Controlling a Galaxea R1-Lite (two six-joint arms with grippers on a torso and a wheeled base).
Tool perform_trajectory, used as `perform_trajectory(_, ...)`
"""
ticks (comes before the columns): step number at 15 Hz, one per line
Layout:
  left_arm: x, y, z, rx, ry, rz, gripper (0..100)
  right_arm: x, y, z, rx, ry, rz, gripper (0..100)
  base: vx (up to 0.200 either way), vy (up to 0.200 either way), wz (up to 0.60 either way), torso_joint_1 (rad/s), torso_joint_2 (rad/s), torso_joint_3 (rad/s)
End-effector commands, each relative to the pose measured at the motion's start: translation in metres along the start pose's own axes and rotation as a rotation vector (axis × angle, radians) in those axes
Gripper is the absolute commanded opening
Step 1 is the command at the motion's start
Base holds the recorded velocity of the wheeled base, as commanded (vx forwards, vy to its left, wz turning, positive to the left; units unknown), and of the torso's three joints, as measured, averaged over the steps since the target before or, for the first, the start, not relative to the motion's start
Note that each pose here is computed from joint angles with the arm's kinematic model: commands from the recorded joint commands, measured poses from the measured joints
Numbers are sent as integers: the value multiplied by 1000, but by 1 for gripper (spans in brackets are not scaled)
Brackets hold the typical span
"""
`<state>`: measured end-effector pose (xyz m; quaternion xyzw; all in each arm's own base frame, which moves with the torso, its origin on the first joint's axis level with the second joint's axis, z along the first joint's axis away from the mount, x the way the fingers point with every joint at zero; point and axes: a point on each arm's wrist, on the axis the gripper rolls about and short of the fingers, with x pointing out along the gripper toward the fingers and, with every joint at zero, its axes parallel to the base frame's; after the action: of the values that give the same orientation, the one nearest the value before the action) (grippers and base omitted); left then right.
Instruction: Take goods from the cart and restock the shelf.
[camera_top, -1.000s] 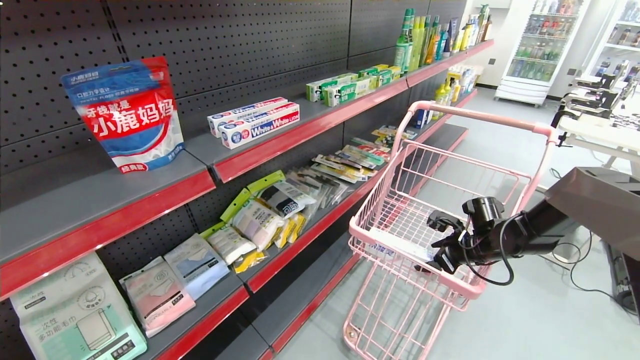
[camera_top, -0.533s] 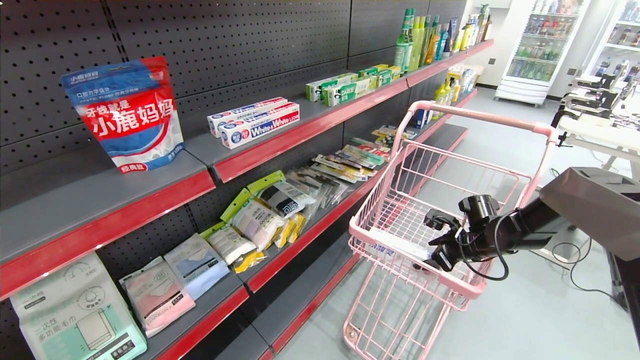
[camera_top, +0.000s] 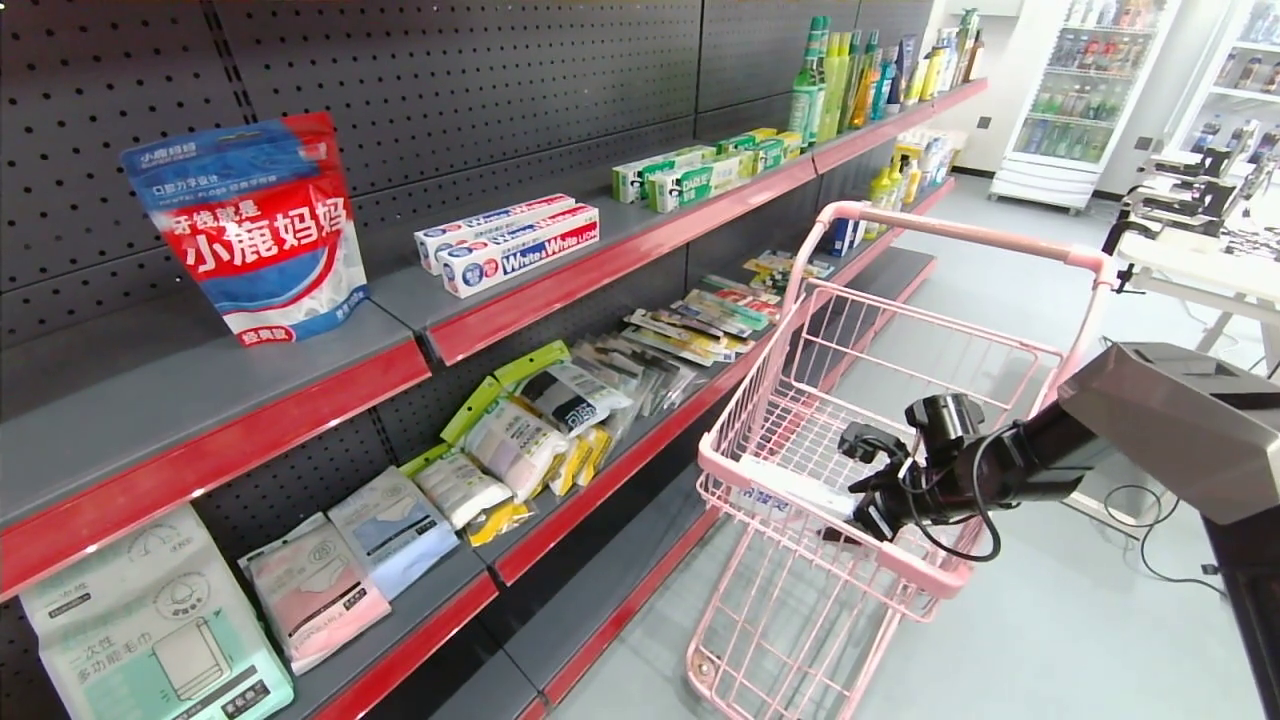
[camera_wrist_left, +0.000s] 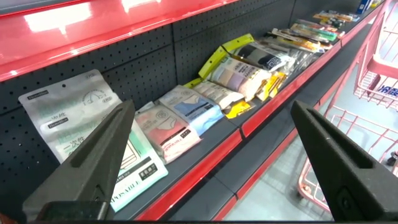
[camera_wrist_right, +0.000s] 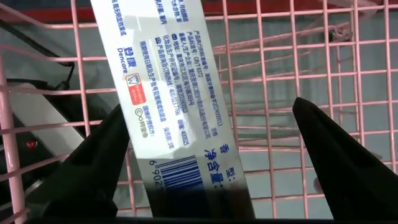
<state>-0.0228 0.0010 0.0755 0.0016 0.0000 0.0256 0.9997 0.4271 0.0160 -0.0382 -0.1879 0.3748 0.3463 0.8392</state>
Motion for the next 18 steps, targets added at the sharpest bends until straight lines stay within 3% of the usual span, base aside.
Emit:
perform_trajectory(1, 0, 0, 0, 0, 2, -1, 100, 2, 0, -1, 0, 1, 1, 100, 0, 0, 0, 0, 0, 0)
perform_trajectory(2, 0, 0, 0, 0, 2, -1, 100, 2, 0, -1, 0, 0, 2, 100, 0, 0, 0, 0, 0, 0)
perform_trajectory(3, 0, 0, 0, 0, 2, -1, 100, 2, 0, -1, 1, -6, 12, 0, 0, 0, 0, 0, 0, 0)
perform_trajectory(8, 0, 0, 0, 0, 2, 1, 100, 1, 1, 0, 19, -5, 15, 0, 0, 0, 0, 0, 0, 0)
perform_trajectory(11, 0, 0, 0, 0, 2, -1, 100, -16, -2, 12, 214, -29, -29, 0, 0, 0, 0, 0, 0, 0)
perform_trajectory(14, 0, 0, 0, 0, 2, -1, 100, -40, -9, 28, 295, -66, -102, 0, 0, 0, 0, 0, 0, 0)
perform_trajectory(18, 0, 0, 0, 0, 2, -1, 100, -85, 1, 51, 436, -115, -210, 0, 0, 0, 0, 0, 0, 0)
